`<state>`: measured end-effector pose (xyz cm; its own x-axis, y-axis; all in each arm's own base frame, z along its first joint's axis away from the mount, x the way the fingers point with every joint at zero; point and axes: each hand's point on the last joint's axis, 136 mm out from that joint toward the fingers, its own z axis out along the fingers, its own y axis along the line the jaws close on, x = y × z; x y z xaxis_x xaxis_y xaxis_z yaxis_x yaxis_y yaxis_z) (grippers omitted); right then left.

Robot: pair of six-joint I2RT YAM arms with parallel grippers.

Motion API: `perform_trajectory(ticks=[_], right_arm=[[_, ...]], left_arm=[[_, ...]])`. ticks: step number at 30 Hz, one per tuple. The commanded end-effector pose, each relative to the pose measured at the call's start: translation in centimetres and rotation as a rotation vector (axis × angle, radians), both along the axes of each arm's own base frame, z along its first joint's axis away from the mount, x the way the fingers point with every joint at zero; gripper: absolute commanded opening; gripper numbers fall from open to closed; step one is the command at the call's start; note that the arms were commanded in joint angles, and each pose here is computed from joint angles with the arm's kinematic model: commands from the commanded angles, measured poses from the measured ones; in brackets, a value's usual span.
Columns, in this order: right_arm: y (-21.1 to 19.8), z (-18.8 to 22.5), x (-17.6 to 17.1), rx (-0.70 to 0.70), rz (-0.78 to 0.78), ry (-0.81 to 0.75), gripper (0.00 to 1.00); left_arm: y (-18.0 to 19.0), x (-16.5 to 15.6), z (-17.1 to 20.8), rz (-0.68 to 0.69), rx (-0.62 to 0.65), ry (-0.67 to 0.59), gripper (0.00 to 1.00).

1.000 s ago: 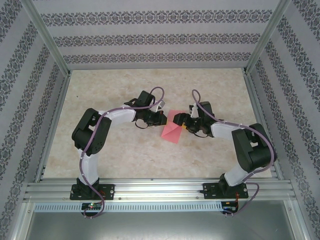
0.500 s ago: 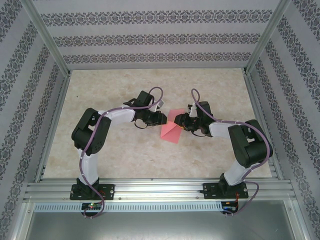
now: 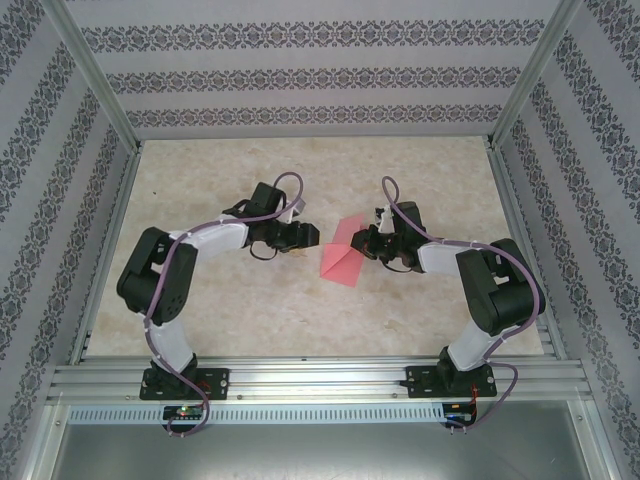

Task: Fold a paper plane with a square sheet of paper (fold left side to right side)
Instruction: Turn over the paper at the center of the table.

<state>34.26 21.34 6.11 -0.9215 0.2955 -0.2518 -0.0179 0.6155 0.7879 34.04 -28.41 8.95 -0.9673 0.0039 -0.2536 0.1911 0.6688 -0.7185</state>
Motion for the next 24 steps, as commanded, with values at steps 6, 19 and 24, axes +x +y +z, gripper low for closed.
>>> perform_trajectory(ticks=[6, 19, 24], right_arm=[[0.7, 8.3, 0.8, 0.056, 0.045, -0.220, 0.00], [1.0, 25.8, -0.5, 0.271, 0.137, -0.560, 0.00], [1.8, 28.3, -1.3, 0.319, 0.176, -0.589, 0.00]], left_arm=[[1.4, -0.5, 4.4, 0.090, -0.157, -0.085, 0.91], [-0.9, -1.5, 18.6, 0.008, -0.630, -0.224, 1.00], [-2.2, -2.5, 22.5, -0.060, -0.714, -0.267, 1.00]])
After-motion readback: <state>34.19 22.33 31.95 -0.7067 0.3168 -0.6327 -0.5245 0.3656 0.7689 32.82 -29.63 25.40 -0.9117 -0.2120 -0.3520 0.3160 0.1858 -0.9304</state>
